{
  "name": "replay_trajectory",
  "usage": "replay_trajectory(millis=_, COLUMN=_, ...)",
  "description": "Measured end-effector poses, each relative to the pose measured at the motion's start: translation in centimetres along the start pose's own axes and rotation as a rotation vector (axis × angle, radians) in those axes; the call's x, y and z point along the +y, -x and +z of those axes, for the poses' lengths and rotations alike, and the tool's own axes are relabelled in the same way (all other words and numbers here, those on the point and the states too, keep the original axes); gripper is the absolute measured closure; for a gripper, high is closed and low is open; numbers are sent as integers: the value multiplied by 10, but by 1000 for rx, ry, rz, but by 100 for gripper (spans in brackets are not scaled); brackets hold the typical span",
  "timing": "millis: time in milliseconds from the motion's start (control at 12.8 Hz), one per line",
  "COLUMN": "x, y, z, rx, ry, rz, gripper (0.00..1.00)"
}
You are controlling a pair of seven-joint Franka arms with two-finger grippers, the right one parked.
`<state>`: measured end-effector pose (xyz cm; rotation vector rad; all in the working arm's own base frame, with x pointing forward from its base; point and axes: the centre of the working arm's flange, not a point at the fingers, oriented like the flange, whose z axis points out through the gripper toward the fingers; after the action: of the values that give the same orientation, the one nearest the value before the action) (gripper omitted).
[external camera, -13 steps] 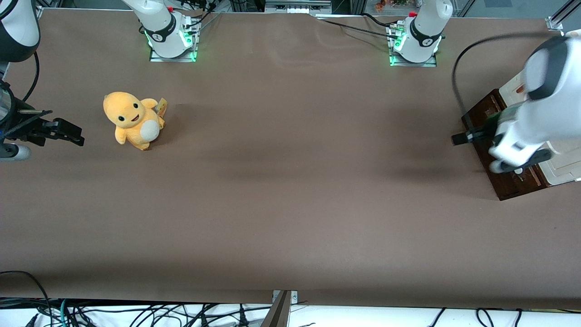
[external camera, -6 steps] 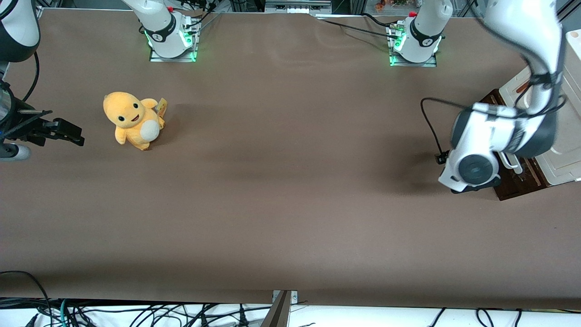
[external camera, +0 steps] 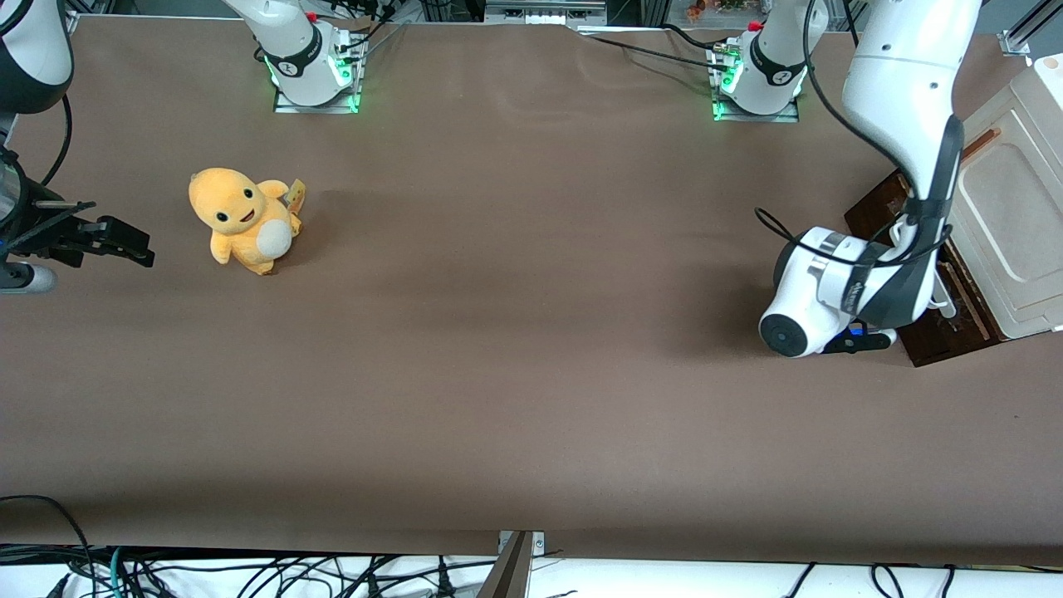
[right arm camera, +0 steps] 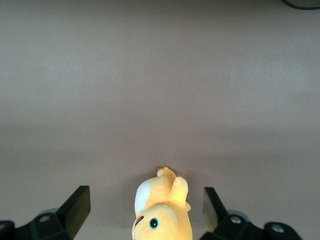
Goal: Open lower drawer with left arm only
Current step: 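Lower the left gripper onto the lower drawer's white handle and close it, then pull the gripped handle outward, sliding the lower drawer open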
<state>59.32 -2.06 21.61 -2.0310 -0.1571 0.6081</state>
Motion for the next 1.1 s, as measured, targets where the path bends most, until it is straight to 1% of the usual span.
replay_trajectory(millis=78, x=3, y=-3, z=8, rx=-3, ry=-62, rz=4, gripper=0)
replay_trajectory(millis=157, x=7, y=-7, z=15, rx=-5, ry=-111, rz=7, gripper=0)
replay_trajectory(millis=235, x=11, y=-10, z=21, rx=-2, ry=-146, rz=11, gripper=0)
replay_trajectory(millis=391, x=16, y=-17, z=32, rx=2, ry=-203, rz=16, gripper=0)
replay_trajectory(millis=470, x=17, y=-20, z=38, rx=1, ry=-226, rz=17, gripper=0)
replay_trajectory(millis=548, x=17, y=-24, z=45, rx=-5, ry=-238, rz=18, gripper=5)
replay_trajectory(millis=626, x=16, y=-26, z=50, rx=-11, ry=-242, rz=17, gripper=5)
replay_trajectory(millis=704, x=14, y=-28, z=54, rx=-17, ry=-242, rz=16, gripper=14)
replay_trajectory(millis=861, x=13, y=-28, z=55, rx=-22, ry=-243, rz=16, gripper=40)
replay_trajectory(millis=1017, x=15, y=-27, z=52, rx=-22, ry=-250, rz=29, gripper=63)
replay_trajectory(millis=1096, x=14, y=-26, z=51, rx=-24, ry=-260, rz=30, gripper=74)
